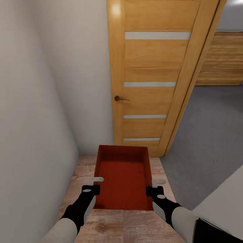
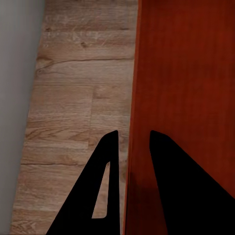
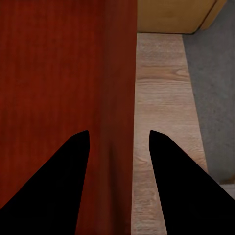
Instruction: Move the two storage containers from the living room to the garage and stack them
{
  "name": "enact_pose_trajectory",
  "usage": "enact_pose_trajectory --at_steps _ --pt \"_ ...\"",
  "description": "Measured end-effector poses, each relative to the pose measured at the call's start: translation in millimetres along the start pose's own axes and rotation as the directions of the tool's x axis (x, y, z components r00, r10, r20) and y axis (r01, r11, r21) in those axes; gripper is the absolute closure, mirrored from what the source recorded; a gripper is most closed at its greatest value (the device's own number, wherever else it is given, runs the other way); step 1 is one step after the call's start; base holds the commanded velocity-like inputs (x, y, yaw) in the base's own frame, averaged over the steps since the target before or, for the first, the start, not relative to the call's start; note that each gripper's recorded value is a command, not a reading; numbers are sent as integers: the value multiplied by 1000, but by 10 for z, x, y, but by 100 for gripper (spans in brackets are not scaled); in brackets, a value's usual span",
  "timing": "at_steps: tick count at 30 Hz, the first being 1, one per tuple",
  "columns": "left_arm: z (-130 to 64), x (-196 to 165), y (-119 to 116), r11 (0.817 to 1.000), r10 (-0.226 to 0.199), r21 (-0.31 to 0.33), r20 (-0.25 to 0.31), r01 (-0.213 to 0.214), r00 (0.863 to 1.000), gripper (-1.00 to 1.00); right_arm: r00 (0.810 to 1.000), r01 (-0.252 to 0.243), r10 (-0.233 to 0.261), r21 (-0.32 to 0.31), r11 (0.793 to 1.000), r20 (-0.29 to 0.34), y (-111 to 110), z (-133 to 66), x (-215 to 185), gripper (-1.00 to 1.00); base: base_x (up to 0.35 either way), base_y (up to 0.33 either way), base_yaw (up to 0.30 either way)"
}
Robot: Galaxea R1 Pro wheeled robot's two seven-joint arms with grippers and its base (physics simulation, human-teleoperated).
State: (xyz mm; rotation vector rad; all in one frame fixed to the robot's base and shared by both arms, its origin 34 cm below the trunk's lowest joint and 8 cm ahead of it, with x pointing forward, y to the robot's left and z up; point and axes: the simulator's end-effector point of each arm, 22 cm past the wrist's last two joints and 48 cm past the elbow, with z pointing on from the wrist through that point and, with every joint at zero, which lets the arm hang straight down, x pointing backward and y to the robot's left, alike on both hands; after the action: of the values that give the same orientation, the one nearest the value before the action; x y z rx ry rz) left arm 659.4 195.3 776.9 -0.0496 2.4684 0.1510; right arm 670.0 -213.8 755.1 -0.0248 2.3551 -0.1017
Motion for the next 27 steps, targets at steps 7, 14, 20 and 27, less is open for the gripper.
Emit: enact_pose_trajectory --at_steps 7,14,20,27 --pt "0 0 0 1000 0 0 0 0 1000 100 1000 0 0 0 1000 0 0 0 0 100 322 0 0" --pt "4 -4 0 1000 0 0 0 0 1000 100 1000 -1 1 0 1000 0 1 4 -2 100 174 0 0" --pt "5 -4 1 1000 -1 0 0 1 1000 100 1000 -1 1 0 1000 0 2 5 -2 100 16 0 0" --pt "4 -4 1 1000 -1 0 0 1 1000 100 1000 -1 1 0 1000 1 2 5 -3 100 1 0 0"
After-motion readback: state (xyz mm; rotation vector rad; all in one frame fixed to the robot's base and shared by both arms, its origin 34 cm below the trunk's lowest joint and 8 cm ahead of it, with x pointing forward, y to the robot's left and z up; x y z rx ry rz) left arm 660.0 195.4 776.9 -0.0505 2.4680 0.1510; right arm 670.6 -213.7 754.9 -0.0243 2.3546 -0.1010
